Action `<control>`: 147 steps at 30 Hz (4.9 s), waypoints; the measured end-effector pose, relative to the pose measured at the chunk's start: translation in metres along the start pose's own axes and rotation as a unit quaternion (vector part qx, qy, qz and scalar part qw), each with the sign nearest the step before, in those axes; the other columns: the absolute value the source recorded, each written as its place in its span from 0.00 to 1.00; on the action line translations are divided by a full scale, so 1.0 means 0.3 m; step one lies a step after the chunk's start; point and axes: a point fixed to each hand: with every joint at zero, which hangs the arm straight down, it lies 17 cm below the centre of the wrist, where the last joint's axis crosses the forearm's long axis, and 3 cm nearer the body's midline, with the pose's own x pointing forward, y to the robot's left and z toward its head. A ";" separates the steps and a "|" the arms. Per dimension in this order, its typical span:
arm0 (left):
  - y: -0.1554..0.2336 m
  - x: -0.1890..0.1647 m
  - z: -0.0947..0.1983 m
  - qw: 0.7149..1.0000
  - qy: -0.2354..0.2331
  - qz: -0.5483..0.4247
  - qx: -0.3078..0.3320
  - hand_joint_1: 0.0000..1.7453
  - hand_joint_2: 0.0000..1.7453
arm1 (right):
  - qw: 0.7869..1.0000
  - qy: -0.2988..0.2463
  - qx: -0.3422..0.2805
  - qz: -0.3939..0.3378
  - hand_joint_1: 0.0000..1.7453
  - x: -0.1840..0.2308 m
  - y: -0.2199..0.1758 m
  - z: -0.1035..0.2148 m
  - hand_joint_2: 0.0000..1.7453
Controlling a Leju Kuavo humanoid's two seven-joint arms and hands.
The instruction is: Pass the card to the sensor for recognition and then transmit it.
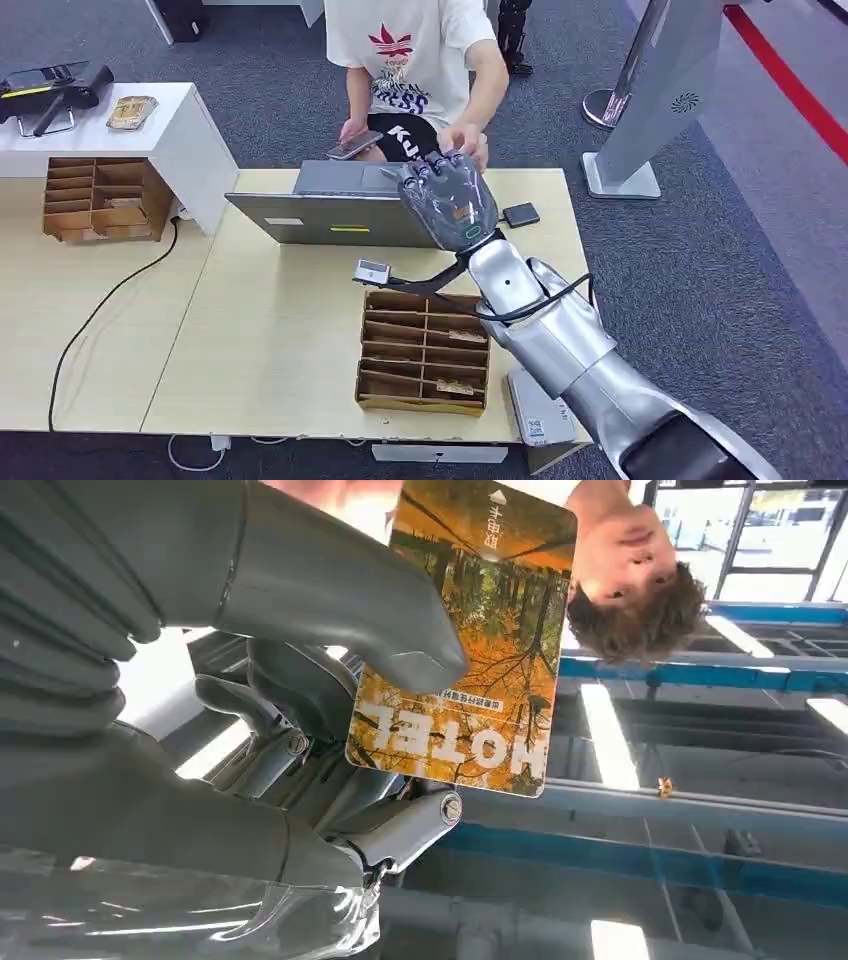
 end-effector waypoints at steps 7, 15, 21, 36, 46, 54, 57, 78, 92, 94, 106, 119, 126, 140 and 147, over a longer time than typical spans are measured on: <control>-0.005 -0.001 0.000 1.000 0.002 0.011 -0.003 0.00 1.00 | 0.998 0.028 0.011 -0.064 1.00 -0.002 0.011 0.008 1.00; -0.022 -0.010 0.000 0.999 0.007 0.032 -0.005 0.00 1.00 | 0.960 0.112 -0.015 -0.257 1.00 -0.037 -0.068 0.010 1.00; -0.053 -0.026 0.000 0.999 0.014 0.051 -0.009 0.00 1.00 | 0.873 0.169 -0.073 -0.451 1.00 -0.116 -0.184 0.025 1.00; -0.098 -0.045 0.001 0.994 0.023 0.105 -0.027 0.00 1.00 | 0.638 0.199 -0.130 -0.732 1.00 -0.188 -0.235 0.244 1.00; -0.117 -0.058 0.001 0.990 0.032 0.130 -0.035 0.00 1.00 | 0.618 0.270 -0.112 -0.729 1.00 -0.202 -0.094 0.531 1.00; -0.130 -0.060 0.004 0.985 0.040 0.160 -0.045 0.00 1.00 | 0.604 0.319 -0.073 -0.727 1.00 -0.125 -0.017 0.740 1.00; -0.139 -0.063 0.005 0.983 0.044 0.173 -0.049 0.00 1.00 | 0.597 0.341 -0.064 -0.723 1.00 -0.092 -0.008 0.847 1.00; -0.172 -0.065 0.014 0.975 0.057 0.204 -0.063 0.00 1.00 | 0.597 0.427 0.005 -0.679 1.00 -0.040 0.005 1.205 1.00; -0.174 -0.059 0.016 0.974 0.057 0.209 -0.064 0.00 1.00 | 0.647 0.417 0.040 -0.637 1.00 -0.026 0.006 1.225 1.00; -0.174 -0.059 0.016 0.974 0.057 0.209 -0.064 0.00 1.00 | 0.656 0.417 0.044 -0.628 1.00 -0.026 0.007 1.226 1.00; -0.167 -0.056 0.015 0.977 0.054 0.197 -0.059 0.00 1.00 | 0.711 0.407 0.126 -0.559 1.00 0.094 0.101 1.219 1.00; -0.165 -0.056 0.015 0.979 0.052 0.191 -0.058 0.00 1.00 | 0.715 0.423 0.171 -0.530 1.00 0.129 0.195 1.285 1.00; -0.167 -0.055 0.015 0.979 0.052 0.190 -0.059 0.00 1.00 | 0.705 0.436 0.190 -0.526 1.00 0.141 0.230 1.325 1.00; -0.167 -0.055 0.015 0.980 0.049 0.183 -0.059 0.00 1.00 | 0.694 0.465 0.206 -0.509 1.00 0.108 0.315 1.394 1.00; -0.159 -0.054 0.014 0.982 0.047 0.174 -0.054 0.00 1.00 | 0.692 0.476 0.190 -0.508 1.00 0.070 0.363 1.368 1.00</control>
